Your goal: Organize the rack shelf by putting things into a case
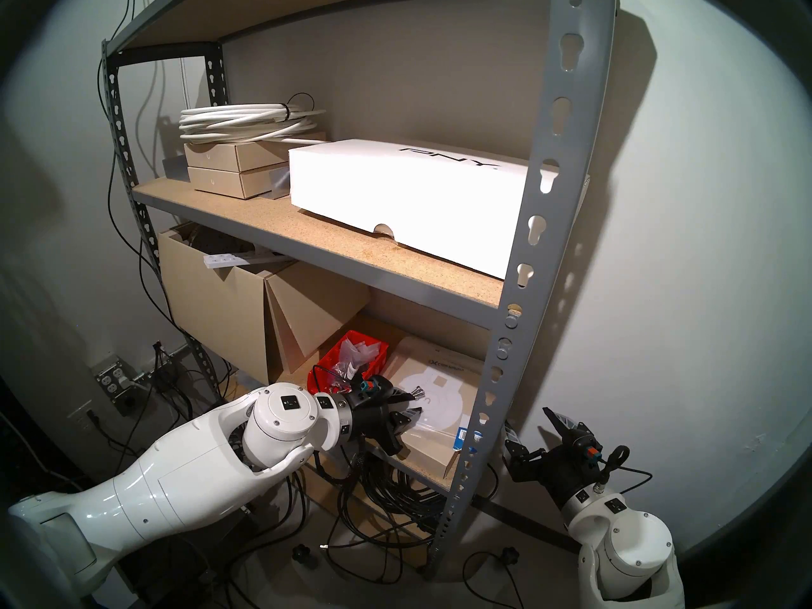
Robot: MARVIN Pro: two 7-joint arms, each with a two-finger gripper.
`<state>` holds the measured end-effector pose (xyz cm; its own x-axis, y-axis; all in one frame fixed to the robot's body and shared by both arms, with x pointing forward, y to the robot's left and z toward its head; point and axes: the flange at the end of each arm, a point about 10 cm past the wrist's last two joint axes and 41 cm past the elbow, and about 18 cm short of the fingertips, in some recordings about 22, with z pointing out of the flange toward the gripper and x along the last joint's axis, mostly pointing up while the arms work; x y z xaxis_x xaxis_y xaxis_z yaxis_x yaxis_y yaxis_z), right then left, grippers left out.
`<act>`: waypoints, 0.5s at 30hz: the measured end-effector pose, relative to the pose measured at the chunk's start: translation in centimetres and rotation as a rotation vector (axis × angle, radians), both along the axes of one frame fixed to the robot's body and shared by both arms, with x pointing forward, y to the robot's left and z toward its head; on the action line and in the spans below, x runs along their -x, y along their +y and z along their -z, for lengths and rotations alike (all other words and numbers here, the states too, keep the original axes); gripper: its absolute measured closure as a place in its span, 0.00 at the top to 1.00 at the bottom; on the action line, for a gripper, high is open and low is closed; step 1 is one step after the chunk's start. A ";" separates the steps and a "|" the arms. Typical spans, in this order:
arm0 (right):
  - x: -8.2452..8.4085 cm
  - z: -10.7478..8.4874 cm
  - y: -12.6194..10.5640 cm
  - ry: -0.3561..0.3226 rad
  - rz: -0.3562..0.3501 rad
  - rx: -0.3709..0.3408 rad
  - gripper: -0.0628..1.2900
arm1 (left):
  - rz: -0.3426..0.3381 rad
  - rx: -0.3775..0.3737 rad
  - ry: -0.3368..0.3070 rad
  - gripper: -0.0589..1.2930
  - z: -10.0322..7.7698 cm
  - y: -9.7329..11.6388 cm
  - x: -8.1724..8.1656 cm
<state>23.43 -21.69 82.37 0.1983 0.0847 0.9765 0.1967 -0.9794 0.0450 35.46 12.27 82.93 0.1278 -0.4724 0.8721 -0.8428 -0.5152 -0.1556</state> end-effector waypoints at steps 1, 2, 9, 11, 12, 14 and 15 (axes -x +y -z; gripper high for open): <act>0.0 0.0 0.0 0.000 0.000 0.000 0.95 | 0.001 0.001 0.001 0.43 0.0 0.0 0.1; 0.0 0.0 0.0 0.000 0.000 0.000 0.95 | 0.002 0.001 0.002 0.45 0.0 0.0 0.1; 0.0 0.0 0.0 0.000 0.000 0.000 0.95 | 0.001 -0.004 0.006 0.45 0.2 0.2 0.4; 0.0 0.0 0.0 0.000 0.000 0.000 0.95 | 0.000 -0.004 0.006 0.45 0.2 0.2 0.4; 0.0 0.0 0.0 0.000 0.000 0.000 0.95 | -0.002 -0.004 0.005 0.45 0.3 0.2 0.4; 0.0 0.0 0.0 0.000 0.000 0.000 0.95 | -0.003 -0.005 0.001 0.45 0.3 0.0 0.3; 0.0 0.0 0.0 0.000 0.000 0.000 0.95 | -0.004 -0.005 -0.001 0.45 0.4 0.0 0.3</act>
<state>23.43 -21.68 82.37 0.1983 0.0844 0.9765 0.1966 -0.9795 0.0447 35.14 12.25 82.58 0.1291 -0.4767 0.8695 -0.8409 -0.5174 -0.1588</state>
